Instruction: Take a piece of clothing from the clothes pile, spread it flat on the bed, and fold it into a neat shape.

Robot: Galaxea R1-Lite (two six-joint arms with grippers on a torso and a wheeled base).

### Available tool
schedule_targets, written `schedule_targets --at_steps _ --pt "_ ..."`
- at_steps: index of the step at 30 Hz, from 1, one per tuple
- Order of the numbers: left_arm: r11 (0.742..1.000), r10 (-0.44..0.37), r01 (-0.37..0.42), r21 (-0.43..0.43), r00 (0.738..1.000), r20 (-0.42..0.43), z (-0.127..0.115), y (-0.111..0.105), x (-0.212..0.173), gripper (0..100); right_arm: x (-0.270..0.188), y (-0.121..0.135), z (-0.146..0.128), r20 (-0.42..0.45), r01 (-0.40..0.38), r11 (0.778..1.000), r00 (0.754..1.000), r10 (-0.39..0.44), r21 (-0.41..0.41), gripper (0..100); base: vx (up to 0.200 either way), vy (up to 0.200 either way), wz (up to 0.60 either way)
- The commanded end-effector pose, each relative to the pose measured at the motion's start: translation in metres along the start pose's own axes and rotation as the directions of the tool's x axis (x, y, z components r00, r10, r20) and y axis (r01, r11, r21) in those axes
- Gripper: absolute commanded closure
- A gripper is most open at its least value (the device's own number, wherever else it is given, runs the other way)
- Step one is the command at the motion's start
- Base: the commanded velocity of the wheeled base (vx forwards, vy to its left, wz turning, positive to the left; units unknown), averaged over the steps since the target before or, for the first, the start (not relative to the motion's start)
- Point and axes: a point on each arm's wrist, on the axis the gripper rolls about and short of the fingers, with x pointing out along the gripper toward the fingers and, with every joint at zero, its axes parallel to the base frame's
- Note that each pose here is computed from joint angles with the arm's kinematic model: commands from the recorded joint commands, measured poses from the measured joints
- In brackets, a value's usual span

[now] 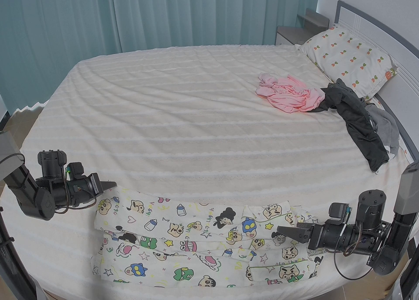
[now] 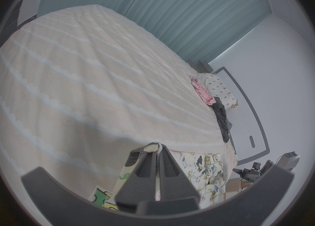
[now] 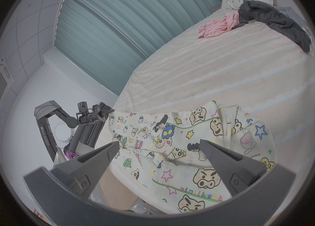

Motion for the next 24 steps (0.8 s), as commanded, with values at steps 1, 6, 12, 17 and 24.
schedule_targets --at_steps 1,6,12,17,24 --pt "1.000 -0.018 0.018 0.011 1.000 0.010 -0.001 -0.005 -0.007 100 0.000 0.001 0.001 0.006 -0.011 1.000 1.000 0.011 -0.004 0 0.000 0.000 0.00" --pt "1.000 -0.013 0.013 0.007 1.000 -0.006 -0.008 -0.003 -0.009 100 0.000 0.001 0.001 0.005 -0.014 1.000 1.000 0.014 -0.004 0 0.000 0.000 0.00" --pt "1.000 -0.002 0.002 -0.010 1.000 -0.024 -0.011 0.005 0.000 100 0.000 0.000 0.000 0.002 -0.013 1.000 1.000 0.013 -0.005 0 0.000 0.000 0.00" --pt "1.000 0.009 -0.010 -0.022 0.999 -0.042 -0.014 0.012 0.006 100 0.000 0.000 -0.001 -0.002 -0.012 1.000 1.000 0.012 -0.003 0 0.000 0.000 0.00" --pt "0.999 0.035 -0.037 -0.034 0.998 -0.061 -0.020 0.024 0.009 0 0.000 0.000 -0.001 -0.004 -0.012 1.000 1.000 0.012 -0.002 0 0.000 0.000 0.00"
